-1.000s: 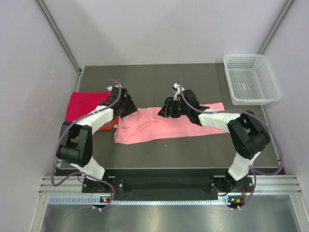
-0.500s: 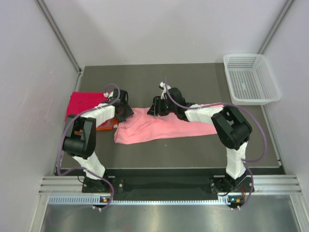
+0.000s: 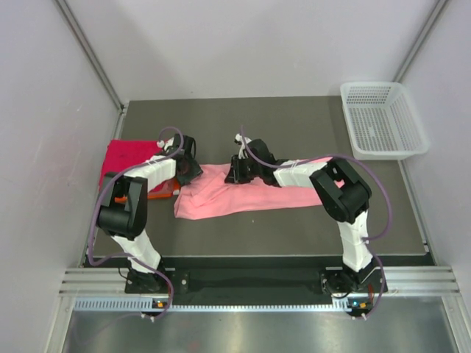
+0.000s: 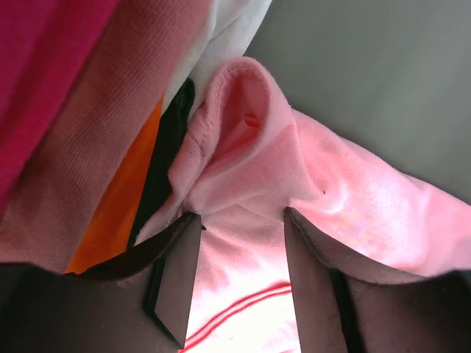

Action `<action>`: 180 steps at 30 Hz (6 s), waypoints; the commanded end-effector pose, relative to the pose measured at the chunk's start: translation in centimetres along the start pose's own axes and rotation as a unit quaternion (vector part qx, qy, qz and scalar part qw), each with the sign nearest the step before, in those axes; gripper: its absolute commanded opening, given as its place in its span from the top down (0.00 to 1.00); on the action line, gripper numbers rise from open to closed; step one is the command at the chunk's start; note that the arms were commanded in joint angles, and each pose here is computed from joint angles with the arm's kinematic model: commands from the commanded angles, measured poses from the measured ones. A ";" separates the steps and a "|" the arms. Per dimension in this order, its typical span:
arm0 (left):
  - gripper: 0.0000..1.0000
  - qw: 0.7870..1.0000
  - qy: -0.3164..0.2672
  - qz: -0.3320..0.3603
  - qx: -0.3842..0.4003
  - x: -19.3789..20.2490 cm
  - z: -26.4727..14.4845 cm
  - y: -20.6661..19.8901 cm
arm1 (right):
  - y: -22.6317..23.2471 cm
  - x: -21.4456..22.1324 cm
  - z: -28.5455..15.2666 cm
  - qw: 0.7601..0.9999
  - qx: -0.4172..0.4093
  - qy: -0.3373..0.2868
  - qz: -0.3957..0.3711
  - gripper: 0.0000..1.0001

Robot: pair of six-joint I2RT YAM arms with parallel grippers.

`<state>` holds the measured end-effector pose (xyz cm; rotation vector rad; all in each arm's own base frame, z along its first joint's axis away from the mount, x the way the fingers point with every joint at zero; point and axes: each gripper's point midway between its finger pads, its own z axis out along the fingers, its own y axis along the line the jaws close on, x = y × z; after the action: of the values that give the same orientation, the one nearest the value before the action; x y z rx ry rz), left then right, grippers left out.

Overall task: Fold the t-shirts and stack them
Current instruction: Fold the tshirt

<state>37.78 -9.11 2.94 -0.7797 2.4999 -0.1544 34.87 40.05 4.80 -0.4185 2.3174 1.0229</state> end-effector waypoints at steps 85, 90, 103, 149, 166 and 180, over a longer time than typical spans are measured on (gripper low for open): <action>0.43 0.993 -0.051 0.023 0.103 -1.7 -8.0 -1.4 | 3.1 8.2 -5.2 0.995 0.075 0.039 0.050 0.82; 0.45 0.992 -0.011 0.020 0.127 2.0 -8.9 -1.2 | 2.7 8.0 -5.3 0.995 0.076 0.022 0.066 0.79; 0.63 0.982 0.091 0.011 0.163 10.2 -6.4 -0.8 | 2.4 6.7 -6.1 0.994 0.077 -0.005 0.077 0.75; 0.64 0.993 0.067 0.033 0.089 9.8 -5.9 2.5 | 1.8 8.4 -4.3 0.992 0.064 0.031 0.104 0.88; 0.64 0.996 0.051 0.038 0.065 9.4 -5.4 3.4 | 0.4 6.6 -8.0 0.990 0.131 0.014 0.060 0.77; 0.62 0.995 0.025 0.045 0.088 8.0 -7.9 2.5 | -1.4 5.1 -11.4 0.990 0.128 -0.017 0.059 0.68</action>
<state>26.27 -11.68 3.76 -0.6289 2.5655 -0.3514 27.12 29.68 5.83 -0.1252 2.4590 0.7219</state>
